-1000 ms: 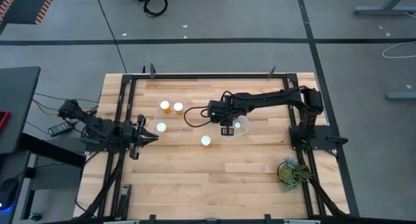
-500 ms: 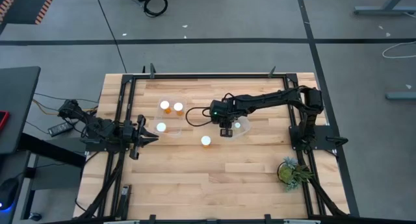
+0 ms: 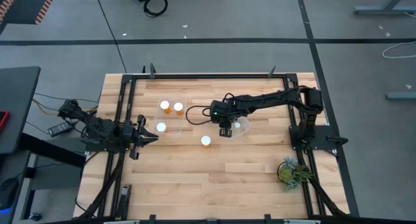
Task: Pick and place medicine bottles into bin by pill shape (circle, oval)
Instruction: Put the small yellow pill bottle into the right transparent bin, then put the large orange pill bottle into the left transparent bin
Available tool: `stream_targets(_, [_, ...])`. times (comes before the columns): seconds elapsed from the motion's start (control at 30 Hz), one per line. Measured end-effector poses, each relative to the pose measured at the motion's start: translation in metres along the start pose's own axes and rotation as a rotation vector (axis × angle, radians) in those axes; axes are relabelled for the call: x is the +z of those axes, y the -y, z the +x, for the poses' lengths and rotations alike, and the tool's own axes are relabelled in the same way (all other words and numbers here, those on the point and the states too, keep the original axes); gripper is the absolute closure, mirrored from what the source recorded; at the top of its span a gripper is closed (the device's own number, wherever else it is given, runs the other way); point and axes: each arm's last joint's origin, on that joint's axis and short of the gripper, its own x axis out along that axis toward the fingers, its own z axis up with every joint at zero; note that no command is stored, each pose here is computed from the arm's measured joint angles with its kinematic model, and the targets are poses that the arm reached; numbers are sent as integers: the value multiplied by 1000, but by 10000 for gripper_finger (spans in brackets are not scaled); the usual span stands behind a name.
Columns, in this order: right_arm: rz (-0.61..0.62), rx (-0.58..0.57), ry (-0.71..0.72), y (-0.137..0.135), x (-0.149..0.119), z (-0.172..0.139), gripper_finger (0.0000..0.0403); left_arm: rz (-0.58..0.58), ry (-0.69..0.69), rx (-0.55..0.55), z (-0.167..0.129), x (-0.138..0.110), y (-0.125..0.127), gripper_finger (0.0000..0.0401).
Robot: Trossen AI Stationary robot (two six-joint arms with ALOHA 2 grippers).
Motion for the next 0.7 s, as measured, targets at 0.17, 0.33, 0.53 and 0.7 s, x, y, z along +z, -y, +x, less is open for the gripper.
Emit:
stream_targets(0.17, [15, -9, -22, 0, -3, 4, 243, 0, 0, 0, 0, 0, 0, 359])
stream_targets(0.33, [23, -20, -15, 0, -2, 3, 219, 0, 0, 0, 0, 0, 0, 360])
stream_targets(0.53, [24, -21, -9, 1, -2, 0, 198, 0, 0, 0, 0, 0, 0, 352])
stream_targets(0.7, [35, -21, 36, 2, 0, -16, 189, 0, 0, 0, 0, 0, 0, 349])
